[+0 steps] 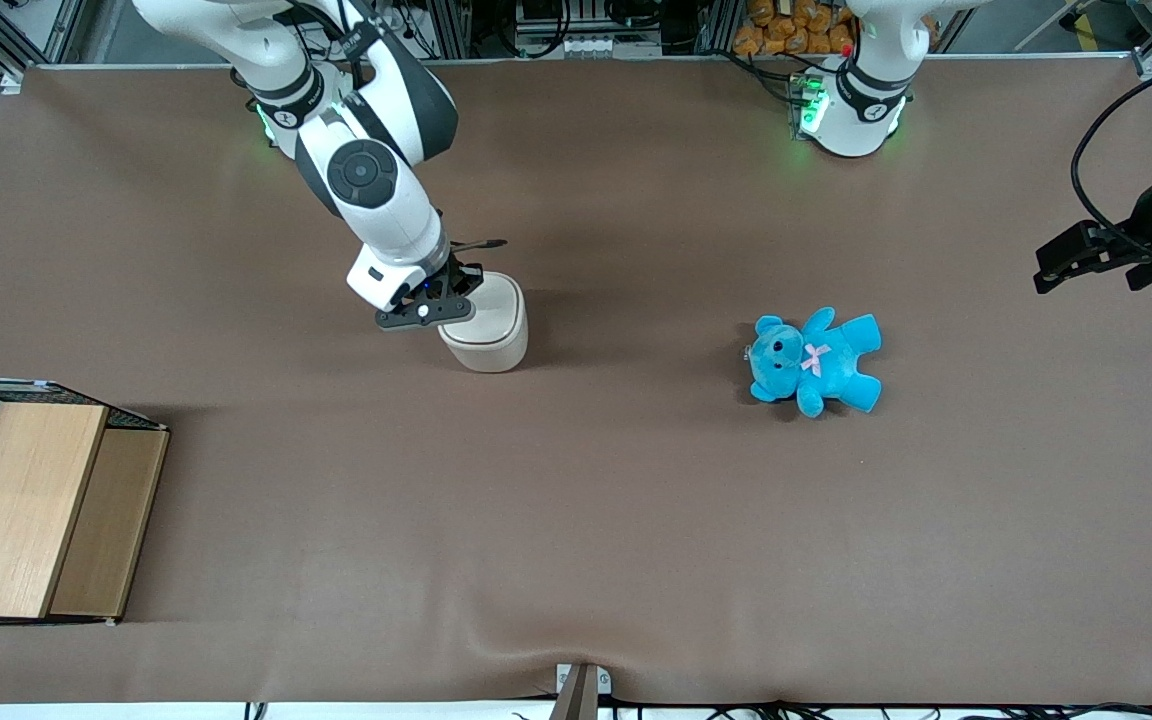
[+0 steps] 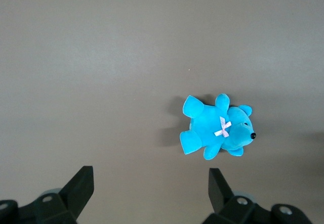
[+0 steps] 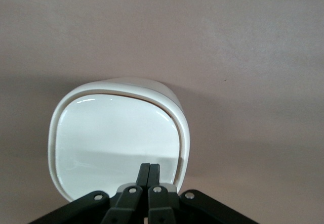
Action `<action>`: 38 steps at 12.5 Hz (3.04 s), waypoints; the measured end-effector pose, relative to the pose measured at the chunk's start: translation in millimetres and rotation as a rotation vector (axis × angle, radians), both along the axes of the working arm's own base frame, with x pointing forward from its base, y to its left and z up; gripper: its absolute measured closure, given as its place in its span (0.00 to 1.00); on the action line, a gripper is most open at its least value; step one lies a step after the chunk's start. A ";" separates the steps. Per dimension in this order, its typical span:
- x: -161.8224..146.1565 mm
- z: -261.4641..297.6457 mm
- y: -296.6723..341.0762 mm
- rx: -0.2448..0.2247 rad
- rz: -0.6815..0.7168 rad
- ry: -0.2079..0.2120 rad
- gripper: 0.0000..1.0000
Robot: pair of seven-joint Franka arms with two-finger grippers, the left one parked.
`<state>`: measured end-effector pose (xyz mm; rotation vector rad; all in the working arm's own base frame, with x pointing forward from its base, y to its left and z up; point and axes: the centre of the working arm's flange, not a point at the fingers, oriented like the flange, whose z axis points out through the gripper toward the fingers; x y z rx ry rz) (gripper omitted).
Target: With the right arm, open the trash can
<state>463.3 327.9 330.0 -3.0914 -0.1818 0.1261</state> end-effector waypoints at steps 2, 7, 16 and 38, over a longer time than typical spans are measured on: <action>0.0 -6.2 -0.2 -0.005 -0.008 0.010 0.99; 0.8 -14.3 -2.1 -0.013 -0.029 0.024 0.99; 0.7 -17.0 -5.4 -0.002 -0.041 0.003 0.98; 50.0 334.5 -364.8 0.019 -0.095 -0.153 0.00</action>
